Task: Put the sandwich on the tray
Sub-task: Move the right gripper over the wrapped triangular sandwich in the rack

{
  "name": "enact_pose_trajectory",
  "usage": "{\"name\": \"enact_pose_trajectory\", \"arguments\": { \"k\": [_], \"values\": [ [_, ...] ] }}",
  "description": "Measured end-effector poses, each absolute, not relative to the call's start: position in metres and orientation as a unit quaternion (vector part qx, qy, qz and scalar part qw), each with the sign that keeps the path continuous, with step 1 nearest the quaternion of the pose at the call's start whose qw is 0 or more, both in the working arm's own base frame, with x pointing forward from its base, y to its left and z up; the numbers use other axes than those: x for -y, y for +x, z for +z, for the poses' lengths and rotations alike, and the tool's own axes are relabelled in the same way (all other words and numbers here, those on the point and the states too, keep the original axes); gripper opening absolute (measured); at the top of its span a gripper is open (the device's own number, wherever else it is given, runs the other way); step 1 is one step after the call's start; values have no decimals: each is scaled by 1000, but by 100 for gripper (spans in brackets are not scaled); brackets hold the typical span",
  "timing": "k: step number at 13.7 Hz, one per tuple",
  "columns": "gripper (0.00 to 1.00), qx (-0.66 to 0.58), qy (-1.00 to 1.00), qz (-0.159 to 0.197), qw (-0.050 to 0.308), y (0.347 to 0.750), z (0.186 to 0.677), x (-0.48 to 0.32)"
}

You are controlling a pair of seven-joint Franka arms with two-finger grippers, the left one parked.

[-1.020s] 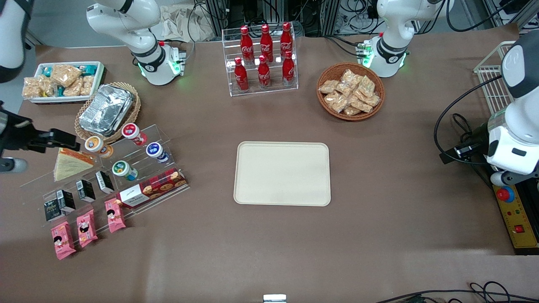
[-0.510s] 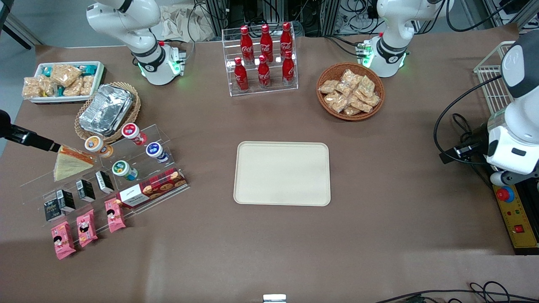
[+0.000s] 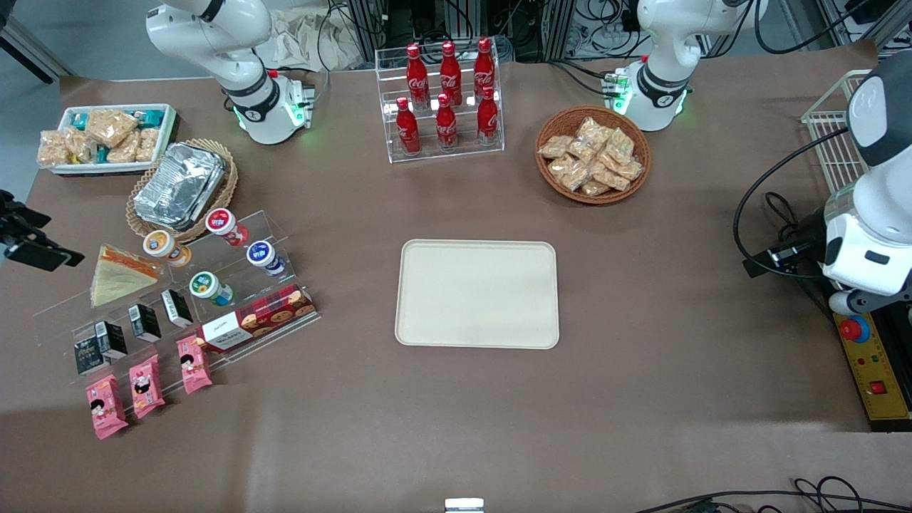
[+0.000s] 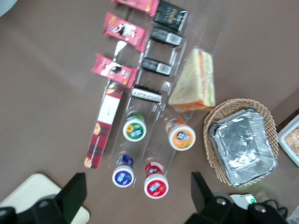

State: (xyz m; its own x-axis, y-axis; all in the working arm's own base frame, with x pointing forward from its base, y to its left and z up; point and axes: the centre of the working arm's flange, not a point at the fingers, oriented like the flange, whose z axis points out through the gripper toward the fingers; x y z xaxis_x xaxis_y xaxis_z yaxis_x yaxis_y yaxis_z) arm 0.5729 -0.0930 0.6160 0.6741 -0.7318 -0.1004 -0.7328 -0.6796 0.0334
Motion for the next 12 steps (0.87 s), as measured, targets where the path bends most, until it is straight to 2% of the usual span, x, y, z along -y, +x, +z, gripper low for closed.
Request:
{"name": "enact_pose_trajectory", "arguments": {
  "k": [5, 12],
  "values": [
    [100, -465, -883, 60, 5, 560, 592, 172],
    [100, -472, -880, 63, 10, 554, 539, 175]
  ]
}}
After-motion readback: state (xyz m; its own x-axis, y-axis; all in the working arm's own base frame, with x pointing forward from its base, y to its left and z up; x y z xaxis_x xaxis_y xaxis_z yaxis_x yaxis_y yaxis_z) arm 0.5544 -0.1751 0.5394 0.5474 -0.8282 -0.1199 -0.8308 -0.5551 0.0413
